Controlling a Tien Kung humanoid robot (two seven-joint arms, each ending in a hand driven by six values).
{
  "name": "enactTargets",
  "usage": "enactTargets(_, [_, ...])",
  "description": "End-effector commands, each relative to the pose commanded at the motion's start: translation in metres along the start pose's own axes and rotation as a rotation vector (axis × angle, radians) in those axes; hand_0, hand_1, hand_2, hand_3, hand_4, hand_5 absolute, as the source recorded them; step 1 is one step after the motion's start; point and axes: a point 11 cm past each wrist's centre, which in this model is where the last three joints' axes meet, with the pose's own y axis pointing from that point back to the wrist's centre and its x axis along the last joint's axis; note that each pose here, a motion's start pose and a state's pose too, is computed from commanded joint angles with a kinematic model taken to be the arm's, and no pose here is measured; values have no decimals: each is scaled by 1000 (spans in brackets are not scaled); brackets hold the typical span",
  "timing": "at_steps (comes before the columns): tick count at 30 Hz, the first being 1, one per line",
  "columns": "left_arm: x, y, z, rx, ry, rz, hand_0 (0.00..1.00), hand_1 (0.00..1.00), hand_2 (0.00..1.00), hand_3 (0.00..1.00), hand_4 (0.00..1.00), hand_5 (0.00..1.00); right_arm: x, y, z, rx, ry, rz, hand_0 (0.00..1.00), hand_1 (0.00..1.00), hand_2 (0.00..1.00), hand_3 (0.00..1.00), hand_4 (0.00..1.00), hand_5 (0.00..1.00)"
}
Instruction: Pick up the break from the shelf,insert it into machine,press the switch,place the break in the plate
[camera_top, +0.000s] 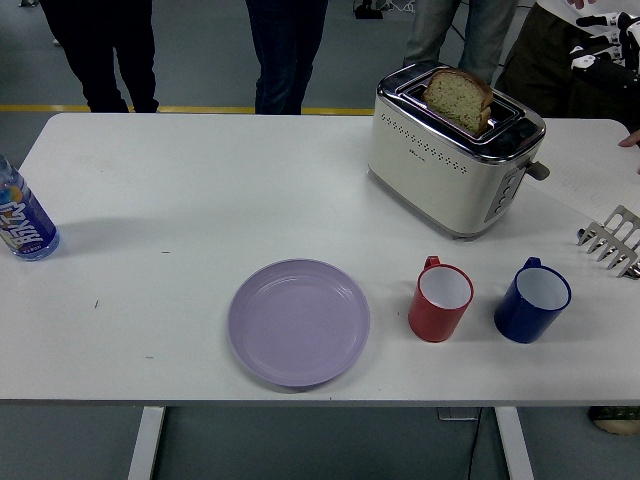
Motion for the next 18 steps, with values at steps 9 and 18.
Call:
enactTargets(9, [-1,0,-1,2,3,-3,393,513,669,793,671,998,7,10,25,-47,7,7,413,387,526,723,539,332])
enactTargets(18, [-2,0,0,0,2,-7,396,512,670,793,672,998,9,20,38,-61,-6,8,380,349,505,710,512,308])
